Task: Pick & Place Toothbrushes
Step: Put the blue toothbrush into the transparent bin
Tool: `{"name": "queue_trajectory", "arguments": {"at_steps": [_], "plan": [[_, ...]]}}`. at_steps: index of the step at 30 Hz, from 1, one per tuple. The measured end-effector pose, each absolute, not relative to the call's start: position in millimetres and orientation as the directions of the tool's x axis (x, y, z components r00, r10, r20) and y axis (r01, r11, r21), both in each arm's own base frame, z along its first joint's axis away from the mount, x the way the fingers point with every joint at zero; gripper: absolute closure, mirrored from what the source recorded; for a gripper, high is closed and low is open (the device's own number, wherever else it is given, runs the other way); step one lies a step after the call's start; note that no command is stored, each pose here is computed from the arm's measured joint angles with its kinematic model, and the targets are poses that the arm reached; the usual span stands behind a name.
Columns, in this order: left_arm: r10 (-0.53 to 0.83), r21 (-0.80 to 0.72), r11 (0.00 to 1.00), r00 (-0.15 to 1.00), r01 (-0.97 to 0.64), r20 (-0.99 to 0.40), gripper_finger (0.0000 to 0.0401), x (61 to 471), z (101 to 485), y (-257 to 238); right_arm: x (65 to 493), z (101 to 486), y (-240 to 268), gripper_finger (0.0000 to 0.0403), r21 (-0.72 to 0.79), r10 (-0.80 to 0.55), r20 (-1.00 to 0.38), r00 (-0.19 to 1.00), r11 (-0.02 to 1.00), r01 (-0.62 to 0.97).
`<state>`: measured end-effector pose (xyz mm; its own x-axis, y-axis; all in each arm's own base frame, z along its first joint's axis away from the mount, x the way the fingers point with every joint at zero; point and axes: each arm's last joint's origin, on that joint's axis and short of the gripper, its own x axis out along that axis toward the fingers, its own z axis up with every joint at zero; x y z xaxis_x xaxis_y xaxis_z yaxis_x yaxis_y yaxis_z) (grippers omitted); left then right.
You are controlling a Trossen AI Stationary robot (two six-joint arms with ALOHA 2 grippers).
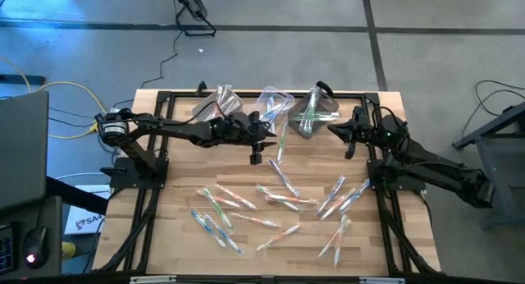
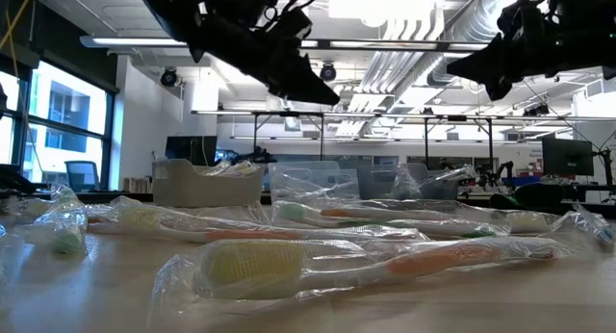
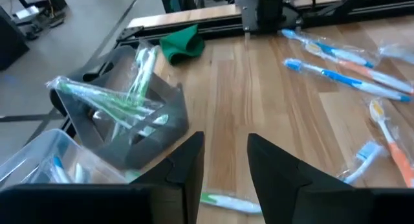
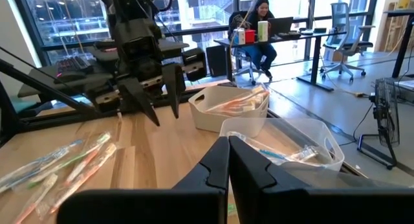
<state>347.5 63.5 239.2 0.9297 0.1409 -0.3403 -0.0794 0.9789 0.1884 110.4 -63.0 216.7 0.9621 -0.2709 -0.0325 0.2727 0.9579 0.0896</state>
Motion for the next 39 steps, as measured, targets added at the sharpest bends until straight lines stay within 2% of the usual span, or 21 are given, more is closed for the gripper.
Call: {"name": "queue_trajectory", "arguments": {"at_steps": [9, 18, 39], "plan": [[0.139, 0.166, 0.982, 0.944, -0.092, -0.299, 0.0283, 348.8, 243.1, 63.6, 110.4, 216.4, -63.0, 0.0401, 0.076, -0.271, -0.035, 0.962, 0.959, 0.273], [0.189, 0.178, 0.974, 0.931, -0.139, -0.312, 0.0283, 348.2, 241.9, 65.0, 110.4, 216.4, -63.0, 0.0401, 0.067, -0.272, -0.035, 0.962, 0.960, 0.273], [0.180, 0.163, 0.978, 0.922, -0.130, -0.344, 0.0283, 347.1, 238.8, 64.9, 110.4, 216.4, -63.0, 0.0401, 0.068, -0.272, -0.035, 0.962, 0.959, 0.273]]}}
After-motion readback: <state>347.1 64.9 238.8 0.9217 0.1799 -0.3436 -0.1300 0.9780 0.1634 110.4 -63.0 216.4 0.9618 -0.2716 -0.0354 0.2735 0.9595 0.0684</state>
